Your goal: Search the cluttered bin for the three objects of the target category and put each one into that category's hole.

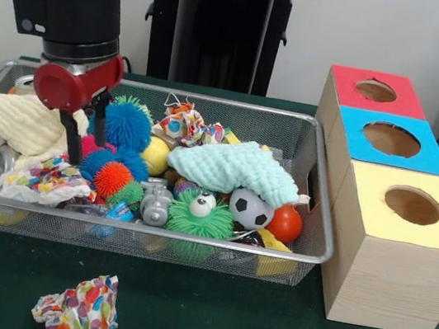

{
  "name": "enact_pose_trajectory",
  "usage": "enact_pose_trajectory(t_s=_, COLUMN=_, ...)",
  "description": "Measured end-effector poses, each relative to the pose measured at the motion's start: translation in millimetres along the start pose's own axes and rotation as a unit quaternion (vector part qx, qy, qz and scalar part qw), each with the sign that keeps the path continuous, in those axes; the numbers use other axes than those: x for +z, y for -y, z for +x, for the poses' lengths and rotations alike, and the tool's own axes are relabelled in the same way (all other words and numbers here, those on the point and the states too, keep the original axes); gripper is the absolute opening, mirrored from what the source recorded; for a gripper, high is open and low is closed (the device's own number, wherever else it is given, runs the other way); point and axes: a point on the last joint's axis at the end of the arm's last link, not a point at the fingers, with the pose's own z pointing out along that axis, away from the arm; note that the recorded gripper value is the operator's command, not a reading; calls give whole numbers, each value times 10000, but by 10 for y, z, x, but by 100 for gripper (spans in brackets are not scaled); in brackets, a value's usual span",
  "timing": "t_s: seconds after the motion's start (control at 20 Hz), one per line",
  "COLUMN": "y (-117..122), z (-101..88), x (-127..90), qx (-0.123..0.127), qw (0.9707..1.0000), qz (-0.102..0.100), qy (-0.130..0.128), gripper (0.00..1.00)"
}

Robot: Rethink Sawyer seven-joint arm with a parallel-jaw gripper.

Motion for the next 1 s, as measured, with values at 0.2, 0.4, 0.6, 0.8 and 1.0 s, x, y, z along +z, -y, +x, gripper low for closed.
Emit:
enact_pose_trajectory(t_s=0.2, y=13, z=-58, x=-17, qx=-57, qw=10000, qz=14, qy=-27, gripper=100)
enact_pose_trajectory(t_s=0.4, y=-1, z=-93, x=-4, qx=-95, qw=9999, qz=-7, qy=-65, gripper=100)
enact_pose_trajectory(t_s=0.6, y=-16, z=-73, x=5, qx=-90, qw=9999, qz=-26, qy=-100, gripper=100)
enact_pose_trajectory(t_s=0.8, y=-28, z=-46, x=13, qx=-75, qw=9999, qz=-41, qy=-121, gripper=100)
enact_pose_trajectory(t_s=1.0, y=-36, z=-29, x=17, qx=-66, qw=9999, qz=-49, qy=-135, gripper=100)
